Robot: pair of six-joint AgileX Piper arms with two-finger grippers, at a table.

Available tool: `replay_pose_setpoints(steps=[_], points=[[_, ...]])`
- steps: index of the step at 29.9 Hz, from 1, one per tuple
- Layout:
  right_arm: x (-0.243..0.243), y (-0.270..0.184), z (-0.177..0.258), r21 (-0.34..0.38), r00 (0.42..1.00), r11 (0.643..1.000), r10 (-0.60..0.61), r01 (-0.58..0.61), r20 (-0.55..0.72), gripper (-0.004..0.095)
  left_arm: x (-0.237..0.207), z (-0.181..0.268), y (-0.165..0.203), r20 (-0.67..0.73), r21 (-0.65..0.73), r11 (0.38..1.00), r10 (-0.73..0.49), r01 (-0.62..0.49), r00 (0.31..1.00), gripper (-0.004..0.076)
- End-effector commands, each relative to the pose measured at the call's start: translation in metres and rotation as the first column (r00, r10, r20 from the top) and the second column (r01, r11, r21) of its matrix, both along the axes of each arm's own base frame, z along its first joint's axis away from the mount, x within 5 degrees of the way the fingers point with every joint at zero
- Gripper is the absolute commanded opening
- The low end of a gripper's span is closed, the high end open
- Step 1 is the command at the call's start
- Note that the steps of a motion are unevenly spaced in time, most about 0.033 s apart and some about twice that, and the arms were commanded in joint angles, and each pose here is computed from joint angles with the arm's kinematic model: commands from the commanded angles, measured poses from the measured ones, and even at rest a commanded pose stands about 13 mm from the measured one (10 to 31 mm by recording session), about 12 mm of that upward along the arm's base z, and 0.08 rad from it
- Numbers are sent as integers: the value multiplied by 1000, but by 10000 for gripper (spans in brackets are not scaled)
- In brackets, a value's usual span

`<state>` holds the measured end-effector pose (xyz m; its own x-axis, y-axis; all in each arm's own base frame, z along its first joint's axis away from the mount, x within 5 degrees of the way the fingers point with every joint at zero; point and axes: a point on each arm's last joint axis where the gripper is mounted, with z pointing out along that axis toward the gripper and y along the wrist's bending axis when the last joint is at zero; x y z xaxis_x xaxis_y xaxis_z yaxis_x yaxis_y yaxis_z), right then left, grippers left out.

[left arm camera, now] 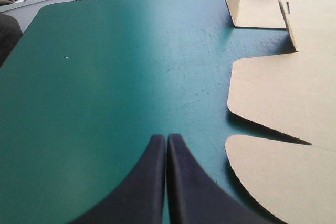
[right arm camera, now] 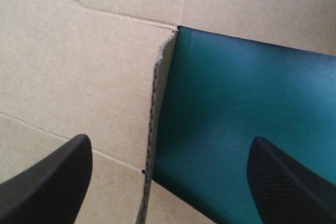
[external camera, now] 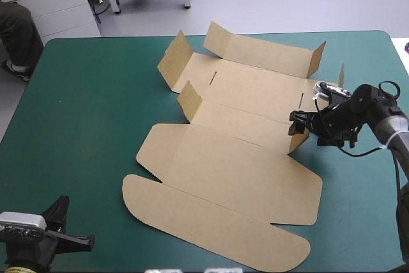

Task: Fold the box

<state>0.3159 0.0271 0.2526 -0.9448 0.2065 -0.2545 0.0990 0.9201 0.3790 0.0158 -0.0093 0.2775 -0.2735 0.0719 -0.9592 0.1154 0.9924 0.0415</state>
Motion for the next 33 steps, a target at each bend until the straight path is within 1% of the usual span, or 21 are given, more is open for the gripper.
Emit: replay_pose_setpoints(steps=[1, 2, 3, 7, 8, 11, 14, 17, 18, 19, 22, 25, 28, 29, 30, 31, 32, 33], points=[[5, 1, 16, 38, 997, 999, -17, 15, 70, 623, 1, 13, 0, 86, -25, 1000, 1, 1, 996, -10], [6, 1, 15, 40, 998, 999, -19, 16, 68, 538, 1, 13, 0, 86, -25, 1000, 1, 1, 996, -10], [7, 1, 15, 44, 997, 999, -21, 18, 68, 432, 1, 13, 0, 86, -25, 1000, 1, 1, 996, -10], [9, 1, 17, 42, 996, 999, -22, 18, 82, -27, 1, 13, 0, 86, -25, 1000, 1, 1, 996, -10], [10, 1, 18, 38, 996, 999, -19, 15, 89, -7, 1, 13, 0, 86, -25, 1000, 1, 1, 996, -10], [13, 0, 24, 15, 994, 1000, -5, 3, 113, -5, 1, 13, 0, 86, -25, 1000, 1, 1, 996, -10], [15, -1, 30, -10, 989, 999, 42, -41, 142, -5, 1, 13, 0, 86, -25, 1000, 1, 1, 996, -10], [18, 4, 38, -57, 971, 987, 159, -151, 178, -5, 1, 13, 0, 86, -25, 1000, 1, 1, 996, -10], [19, 8, 42, -88, 953, 970, 240, -227, 184, -5, 1, 13, 0, 86, -25, 1000, 1, 1, 996, -10], [20, 11, 43, -106, 940, 955, 292, -276, 179, -5, 1, 13, 0, 86, -25, 1000, 1, 1, 996, -10], [28, 26, 44, -178, 879, 888, 451, -425, 152, -5, 1, 13, 0, 86, -25, 1000, 1, 1, 996, -10], [42, 43, 46, -253, 823, 819, 555, -515, 122, -5, 1, 13, 0, 86, -25, 1000, 1, 1, 996, -10], [55, 65, 43, -303, 734, 719, 674, -626, 82, -5, 1, 13, 0, 86, -25, 1000, 1, 1, 996, -10], [59, 73, 42, -320, 690, 671, 720, -668, 71, -5, 1, 13, 0, 86, -25, 1000, 1, 1, 996, -10], [62, 82, 42, -335, 633, 613, 772, -715, 63, -7, 1, 13, 0, 86, -25, 1000, 1, 1, 996, -10], [64, 88, 42, -353, 564, 545, 824, -761, 56, -15, 1, 13, 0, 86, -25, 1000, 1, 1, 996, -10], [66, 97, 43, -376, 488, 468, 872, -800, 49, -20, 1, 13, 0, 86, -25, 1000, 1, 1, 996, -10], [68, 107, 44, -400, 423, 405, 905, -822, 48, -20, 1, 13, 0, 86, -25, 1000, 1, 1, 996, -10]])
